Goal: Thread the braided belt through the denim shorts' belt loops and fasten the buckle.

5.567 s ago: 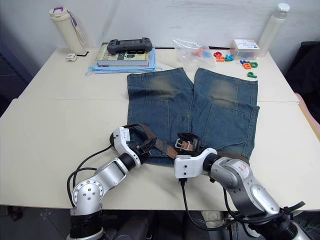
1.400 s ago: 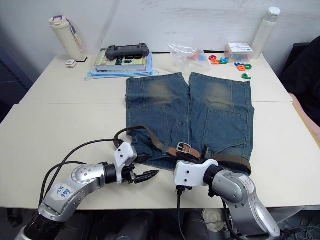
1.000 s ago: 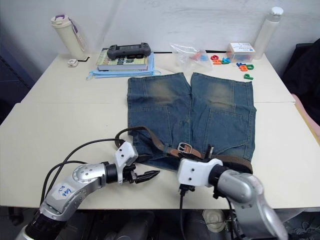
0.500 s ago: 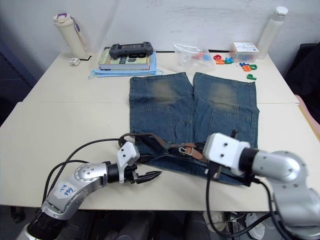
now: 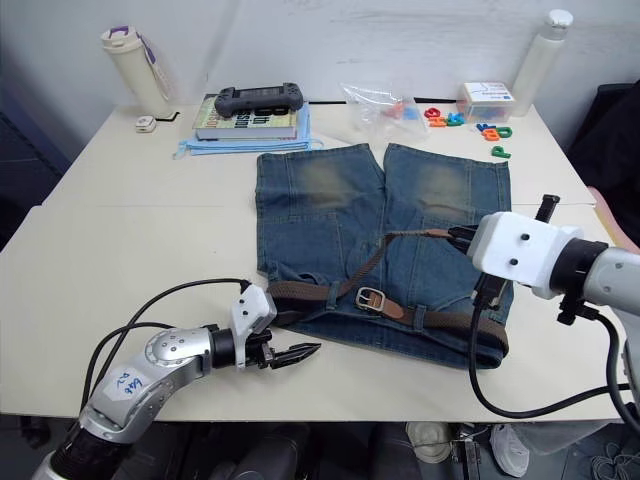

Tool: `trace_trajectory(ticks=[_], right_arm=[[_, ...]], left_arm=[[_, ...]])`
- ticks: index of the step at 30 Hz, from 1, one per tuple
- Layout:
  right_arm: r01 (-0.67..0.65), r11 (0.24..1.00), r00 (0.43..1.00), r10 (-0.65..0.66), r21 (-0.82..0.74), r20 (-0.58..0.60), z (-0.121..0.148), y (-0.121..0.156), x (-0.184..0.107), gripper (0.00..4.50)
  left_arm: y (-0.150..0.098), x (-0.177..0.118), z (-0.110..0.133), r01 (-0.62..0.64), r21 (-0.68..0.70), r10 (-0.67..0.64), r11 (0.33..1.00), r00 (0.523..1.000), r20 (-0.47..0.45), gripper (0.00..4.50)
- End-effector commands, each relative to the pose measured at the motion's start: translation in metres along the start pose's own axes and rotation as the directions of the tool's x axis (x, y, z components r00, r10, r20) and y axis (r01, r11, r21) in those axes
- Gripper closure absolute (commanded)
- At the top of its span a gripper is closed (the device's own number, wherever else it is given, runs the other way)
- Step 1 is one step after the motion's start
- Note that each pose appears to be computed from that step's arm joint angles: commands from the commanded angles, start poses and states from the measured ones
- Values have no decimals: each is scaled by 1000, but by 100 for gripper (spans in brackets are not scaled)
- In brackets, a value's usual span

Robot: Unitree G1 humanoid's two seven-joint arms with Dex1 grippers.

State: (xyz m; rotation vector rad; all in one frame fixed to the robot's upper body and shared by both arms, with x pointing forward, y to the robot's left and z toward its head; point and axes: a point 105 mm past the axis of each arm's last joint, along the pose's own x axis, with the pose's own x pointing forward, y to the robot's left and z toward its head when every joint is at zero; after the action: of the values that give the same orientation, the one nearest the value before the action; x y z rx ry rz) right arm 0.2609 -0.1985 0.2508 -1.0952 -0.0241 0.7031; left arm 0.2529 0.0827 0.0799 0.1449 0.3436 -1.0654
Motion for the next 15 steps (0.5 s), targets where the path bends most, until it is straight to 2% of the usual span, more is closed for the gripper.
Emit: trace_trajectory(ticks=[1,8,11,15], right_arm=[[97,993,994,-99,-61,-37,1,-22,-18,438],[122,989,986,-131,-86,-103,-9,-31,-32,438],[125,990,991,-128,-60,-41,4,-27,-26,438],[100,995,995,-99,-29,33,19,-17,-14,438]], left_arm=[[17,-20,-55,-110,-97,88,989,973,-211,78],[20,-26,-57,-124,-98,100,987,970,-221,78],[21,-26,-55,-122,-83,102,989,972,-210,78],[24,-23,-43,-132,-52,122,990,981,-153,78]])
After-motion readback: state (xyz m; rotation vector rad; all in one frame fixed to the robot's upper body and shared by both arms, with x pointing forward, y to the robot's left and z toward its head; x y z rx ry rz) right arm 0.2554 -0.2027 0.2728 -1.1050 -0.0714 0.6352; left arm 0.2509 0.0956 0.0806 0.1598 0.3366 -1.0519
